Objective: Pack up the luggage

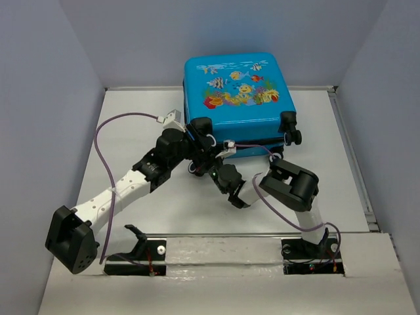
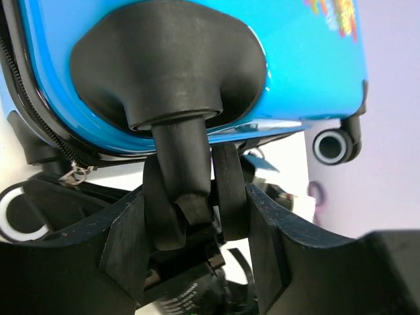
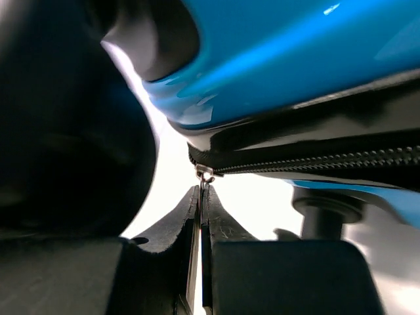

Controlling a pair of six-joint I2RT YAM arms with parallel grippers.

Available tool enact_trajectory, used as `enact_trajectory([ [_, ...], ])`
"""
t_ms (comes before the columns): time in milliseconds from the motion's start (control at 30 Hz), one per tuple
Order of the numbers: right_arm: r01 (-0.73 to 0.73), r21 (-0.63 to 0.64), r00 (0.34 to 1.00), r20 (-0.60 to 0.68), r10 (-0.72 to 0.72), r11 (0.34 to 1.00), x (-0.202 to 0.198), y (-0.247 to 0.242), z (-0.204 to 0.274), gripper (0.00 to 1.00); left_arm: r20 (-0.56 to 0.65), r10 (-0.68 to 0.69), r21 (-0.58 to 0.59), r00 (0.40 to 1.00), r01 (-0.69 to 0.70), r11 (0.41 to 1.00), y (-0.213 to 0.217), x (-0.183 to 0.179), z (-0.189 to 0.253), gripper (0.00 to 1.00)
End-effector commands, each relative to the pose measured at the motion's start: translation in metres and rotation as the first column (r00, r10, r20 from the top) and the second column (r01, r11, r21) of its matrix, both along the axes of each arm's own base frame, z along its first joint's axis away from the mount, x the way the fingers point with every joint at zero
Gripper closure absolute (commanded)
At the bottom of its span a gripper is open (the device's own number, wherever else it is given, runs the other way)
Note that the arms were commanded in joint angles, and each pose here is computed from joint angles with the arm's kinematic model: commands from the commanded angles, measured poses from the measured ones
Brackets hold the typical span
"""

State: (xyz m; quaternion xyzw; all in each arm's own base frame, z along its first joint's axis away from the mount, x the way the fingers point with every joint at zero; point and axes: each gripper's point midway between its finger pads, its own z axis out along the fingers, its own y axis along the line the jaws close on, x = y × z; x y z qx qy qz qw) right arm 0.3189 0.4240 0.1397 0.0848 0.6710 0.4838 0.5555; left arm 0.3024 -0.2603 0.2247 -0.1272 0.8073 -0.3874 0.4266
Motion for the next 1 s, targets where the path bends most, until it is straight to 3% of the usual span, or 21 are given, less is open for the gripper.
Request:
enact_trajectory([
  [0, -0.520, 0.383, 0.854, 0.262, 0.450, 0.763, -0.128, 0.069, 0.107, 0.93, 0.512, -0.242, -0.429, 0.824, 0.489, 0.760, -0.062, -0.093, 0.199, 0.94],
  [67, -0.449, 0.395, 0.893, 0.230, 0.387, 0.801, -0.122, 0.048, 0.108, 0.93, 0.517, -0.211, -0.433, 0.829, 0.466, 0.771, -0.052, -0.094, 0.197, 0.94],
  [133, -0.365, 0.294, 0.929, 0.180, 0.324, 0.883, -0.119, 0.019, 0.076, 0.78, 0.504, -0.176, -0.433, 0.845, 0.424, 0.795, -0.042, -0.093, 0.186, 0.94],
  [167, -0.346, 0.259, 0.932, 0.208, 0.298, 0.902, -0.121, 0.006, 0.083, 0.53, 0.487, -0.173, -0.425, 0.856, 0.405, 0.810, -0.040, -0.091, 0.173, 0.94],
  [233, -0.294, 0.156, 0.948, 0.172, 0.267, 0.943, -0.124, -0.022, 0.066, 0.26, 0.455, -0.139, -0.416, 0.880, 0.348, 0.840, -0.031, -0.086, 0.158, 0.83],
  [267, -0.280, 0.099, 0.956, 0.121, 0.267, 0.955, -0.123, -0.026, 0.043, 0.26, 0.452, -0.129, -0.418, 0.883, 0.337, 0.844, -0.029, -0.086, 0.158, 0.79],
  [333, -0.244, 0.030, 0.966, 0.095, 0.240, 0.969, -0.125, -0.044, 0.042, 0.18, 0.430, -0.120, -0.410, 0.895, 0.312, 0.857, -0.023, -0.084, 0.144, 0.72],
  [367, -0.244, -0.076, 0.968, 0.043, 0.248, 0.967, -0.126, -0.048, 0.021, 0.16, 0.420, -0.109, -0.408, 0.901, 0.295, 0.864, -0.021, -0.082, 0.139, 0.64],
  [433, -0.223, -0.127, 0.972, 0.047, 0.230, 0.967, -0.128, -0.063, 0.032, 0.13, 0.396, -0.103, -0.393, 0.913, 0.270, 0.879, -0.017, -0.080, 0.126, 0.55],
  [467, -0.218, -0.207, 0.975, 0.004, 0.223, 0.954, -0.129, -0.071, 0.016, 0.12, 0.386, -0.094, -0.387, 0.918, 0.254, 0.886, -0.015, -0.078, 0.121, 0.43],
  [500, -0.180, -0.206, 0.982, 0.027, 0.189, 0.962, -0.127, -0.082, 0.032, 0.11, 0.375, -0.098, -0.377, 0.922, 0.248, 0.892, -0.014, -0.078, 0.113, 0.37],
  [533, -0.165, -0.313, 0.986, -0.041, 0.160, 0.935, -0.127, -0.095, 0.008, 0.11, 0.376, -0.096, -0.372, 0.922, 0.245, 0.895, -0.012, -0.078, 0.112, 0.25],
  [633, -0.088, -0.395, 0.996, -0.044, 0.077, 0.915, -0.116, -0.117, 0.026, 0.03, 0.349, -0.083, -0.357, 0.933, 0.215, 0.909, -0.008, -0.073, 0.098, 0.09],
  [767, -0.064, -0.436, 0.997, 0.012, 0.076, 0.897, -0.101, -0.119, 0.058, 0.02, 0.336, -0.096, -0.350, 0.937, 0.219, 0.911, -0.010, -0.072, 0.092, 0.03],
  [967, -0.038, -0.455, 0.995, 0.064, 0.076, 0.890, -0.075, -0.102, 0.085, 0.01, 0.332, -0.115, -0.342, 0.936, 0.233, 0.910, -0.012, -0.072, 0.088, 0.01],
])
